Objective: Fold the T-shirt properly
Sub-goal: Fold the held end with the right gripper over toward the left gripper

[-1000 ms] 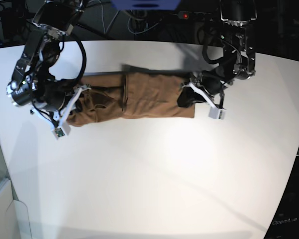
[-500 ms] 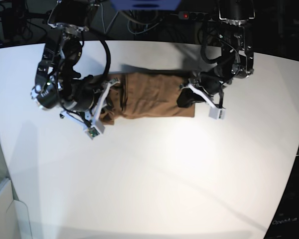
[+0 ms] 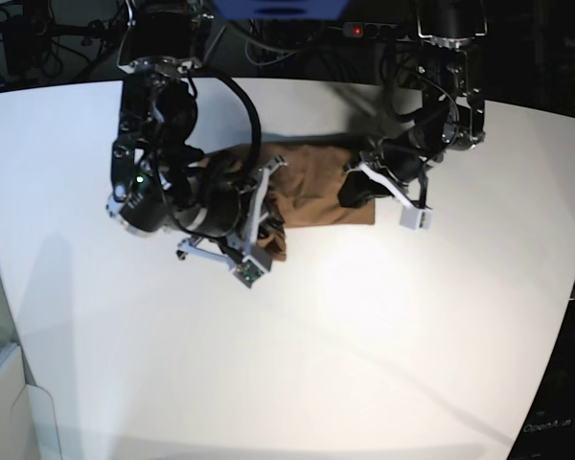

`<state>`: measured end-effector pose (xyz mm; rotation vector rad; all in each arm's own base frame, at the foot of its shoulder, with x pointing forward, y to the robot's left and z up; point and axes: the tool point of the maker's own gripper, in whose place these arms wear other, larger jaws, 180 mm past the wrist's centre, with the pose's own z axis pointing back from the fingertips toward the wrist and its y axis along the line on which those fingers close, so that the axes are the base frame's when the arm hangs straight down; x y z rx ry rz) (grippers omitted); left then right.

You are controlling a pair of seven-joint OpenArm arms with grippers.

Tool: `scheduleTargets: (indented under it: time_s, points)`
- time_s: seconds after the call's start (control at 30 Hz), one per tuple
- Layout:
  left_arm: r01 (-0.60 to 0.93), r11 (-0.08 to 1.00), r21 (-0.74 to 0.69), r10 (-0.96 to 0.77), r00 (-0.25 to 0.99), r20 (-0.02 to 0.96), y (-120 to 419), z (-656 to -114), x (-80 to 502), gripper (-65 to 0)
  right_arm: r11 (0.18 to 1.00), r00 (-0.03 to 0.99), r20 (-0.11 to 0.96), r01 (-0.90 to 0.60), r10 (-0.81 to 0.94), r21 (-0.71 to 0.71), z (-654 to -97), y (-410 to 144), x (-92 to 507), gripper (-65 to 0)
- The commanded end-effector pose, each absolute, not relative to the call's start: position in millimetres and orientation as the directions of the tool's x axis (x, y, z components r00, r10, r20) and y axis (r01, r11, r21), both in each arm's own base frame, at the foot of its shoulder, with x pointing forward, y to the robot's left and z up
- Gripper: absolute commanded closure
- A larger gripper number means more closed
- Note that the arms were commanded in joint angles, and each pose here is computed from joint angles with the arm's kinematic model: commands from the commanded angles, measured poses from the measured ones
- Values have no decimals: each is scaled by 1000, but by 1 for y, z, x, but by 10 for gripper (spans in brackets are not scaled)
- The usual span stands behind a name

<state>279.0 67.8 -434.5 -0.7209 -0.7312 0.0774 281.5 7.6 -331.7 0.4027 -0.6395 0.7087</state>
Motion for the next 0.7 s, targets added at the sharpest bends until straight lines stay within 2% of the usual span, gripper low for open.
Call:
scheduleTargets:
  time_s: [0.0,0.13,0.37,0.53,0.67]
  points:
    - [184,766,-616,292,754,588,68,-433,280,-17,676,543,704,-727,458,121,-318,19,287,-28]
    - [184,764,-618,295,752,589,68,-432,281,-17,654,532,704,-746,471,127,-320,28,281,-28]
    - [185,760,-623,301,749,590,67,-430,283,-17,572,543,700,-787,464,231,-346,66,268,-28]
    - [186,762,-621,297,751,589,67,-431,282,-17,481,542,753,-807,373,342,-336,99,265,-29]
    - [184,760,-623,299,752,588,67,-431,281,-17,431,515,776,-832,364,350,-325,113,266,-29]
